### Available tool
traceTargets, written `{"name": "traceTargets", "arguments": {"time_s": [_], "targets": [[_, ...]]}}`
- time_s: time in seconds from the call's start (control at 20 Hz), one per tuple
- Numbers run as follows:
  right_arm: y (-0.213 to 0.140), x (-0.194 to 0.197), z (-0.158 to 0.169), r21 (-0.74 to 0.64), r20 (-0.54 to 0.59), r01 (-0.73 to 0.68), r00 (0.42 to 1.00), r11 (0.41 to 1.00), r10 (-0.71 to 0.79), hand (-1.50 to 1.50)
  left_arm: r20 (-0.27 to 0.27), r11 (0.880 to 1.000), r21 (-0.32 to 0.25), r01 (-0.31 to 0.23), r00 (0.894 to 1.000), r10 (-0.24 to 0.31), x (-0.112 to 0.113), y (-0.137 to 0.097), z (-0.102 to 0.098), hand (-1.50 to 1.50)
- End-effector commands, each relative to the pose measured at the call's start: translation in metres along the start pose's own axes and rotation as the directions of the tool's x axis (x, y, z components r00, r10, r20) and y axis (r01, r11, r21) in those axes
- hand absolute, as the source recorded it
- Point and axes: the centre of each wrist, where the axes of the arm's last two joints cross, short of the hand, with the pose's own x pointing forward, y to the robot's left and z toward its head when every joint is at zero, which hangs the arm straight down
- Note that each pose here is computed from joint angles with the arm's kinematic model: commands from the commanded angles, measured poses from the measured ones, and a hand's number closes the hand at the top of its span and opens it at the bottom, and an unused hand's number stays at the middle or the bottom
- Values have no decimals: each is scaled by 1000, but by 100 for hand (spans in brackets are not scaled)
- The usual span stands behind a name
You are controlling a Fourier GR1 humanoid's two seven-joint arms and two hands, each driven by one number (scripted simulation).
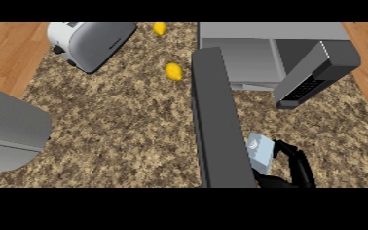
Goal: Pick up the milk, place it into the microwave and close the microwave
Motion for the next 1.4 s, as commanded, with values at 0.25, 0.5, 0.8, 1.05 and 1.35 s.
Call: {"name": "traceTargets", "arguments": {"time_s": [0.25, 0.5, 0.8, 1.05, 1.35], "targets": [[-3, -13, -51, 45, 128, 80, 988, 996, -86, 150, -22, 999, -23, -37, 999, 36, -1, 13, 13, -150], [-26, -15, -102, 95, 205, 127, 968, 987, -144, 150, -2, 998, -37, -41, 999, 41, -1, 3, -2, -150], [-12, -1, -128, 219, 252, 262, 916, 940, -314, 150, 2, 998, -23, -64, 998, 64, -5, 5, -2, -150], [-11, 25, -159, 203, 330, 190, 910, 961, -250, 150, 4, 1000, 6, -15, 1000, 15, -5, 25, -6, -150], [-17, 52, -185, 130, 317, 129, 934, 983, -165, 150, -19, 1000, -2, -15, 1000, 15, -1, 24, 9, -150]]}}
